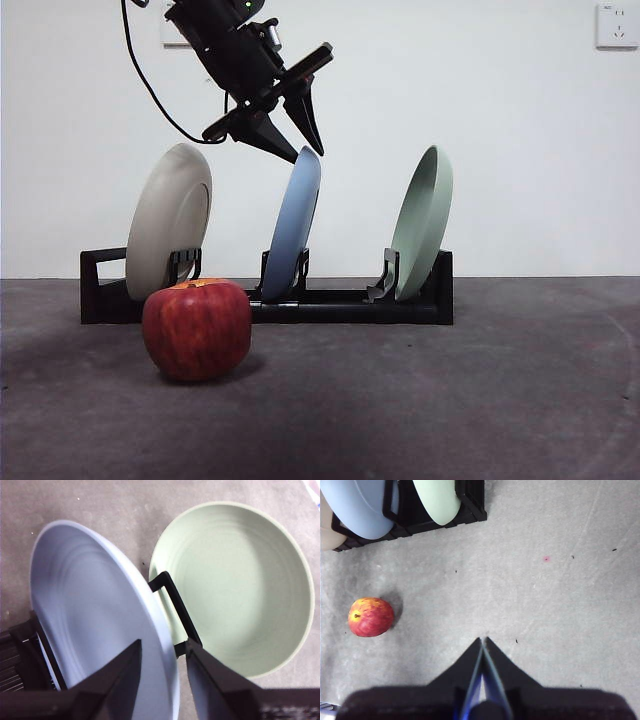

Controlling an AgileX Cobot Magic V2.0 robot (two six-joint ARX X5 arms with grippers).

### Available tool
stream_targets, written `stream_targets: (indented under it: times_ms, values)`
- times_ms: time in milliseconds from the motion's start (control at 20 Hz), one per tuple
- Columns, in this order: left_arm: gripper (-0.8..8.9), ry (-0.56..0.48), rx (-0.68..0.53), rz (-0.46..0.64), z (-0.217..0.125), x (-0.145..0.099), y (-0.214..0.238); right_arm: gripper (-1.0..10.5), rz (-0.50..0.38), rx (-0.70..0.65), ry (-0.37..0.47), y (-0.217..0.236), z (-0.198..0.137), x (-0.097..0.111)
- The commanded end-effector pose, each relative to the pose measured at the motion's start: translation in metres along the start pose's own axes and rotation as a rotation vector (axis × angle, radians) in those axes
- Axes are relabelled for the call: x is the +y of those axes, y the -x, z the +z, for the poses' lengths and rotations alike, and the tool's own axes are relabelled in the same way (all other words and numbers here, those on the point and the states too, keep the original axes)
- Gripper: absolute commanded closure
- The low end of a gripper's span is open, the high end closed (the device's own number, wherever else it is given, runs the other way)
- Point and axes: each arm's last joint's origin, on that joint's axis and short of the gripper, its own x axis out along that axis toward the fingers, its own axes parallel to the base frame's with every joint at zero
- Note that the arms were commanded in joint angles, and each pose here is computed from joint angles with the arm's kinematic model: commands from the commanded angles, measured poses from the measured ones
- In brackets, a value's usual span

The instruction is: Take the blue plate from the plate rack,put the plate on the table,take the apple from the table,put the apple in the plate

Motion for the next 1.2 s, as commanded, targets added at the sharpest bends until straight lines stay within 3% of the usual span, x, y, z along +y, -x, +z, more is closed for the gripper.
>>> stream_targets:
  times_ms: [50,200,450,700,950,1200]
  values:
    - [7.27,0.009,0.010,-0.003,-0.002,0.002,-0.010,9.5,-0.010,-0.001,0.011,0.000,0.000,0.000]
    - [8.19,0.006,-0.001,-0.007,-0.001,0.001,-0.010,9.5,-0.043,-0.006,0.011,0.000,0.000,-0.001]
    - [8.19,0.033,-0.005,-0.012,0.000,0.000,-0.008,9.5,-0.070,0.008,0.013,0.000,-0.002,-0.002]
    - [8.18,0.049,-0.008,-0.230,0.015,-0.013,0.012,9.5,-0.070,0.010,0.012,0.000,-0.002,-0.002]
    - [8.18,-0.027,-0.056,-0.373,0.035,-0.051,0.059,9.5,-0.070,0.009,0.012,0.000,-0.002,-0.002]
    - [8.19,-0.247,-0.085,-0.408,0.030,-0.109,0.112,9.5,-0.117,-0.055,0.029,0.006,-0.001,-0.002]
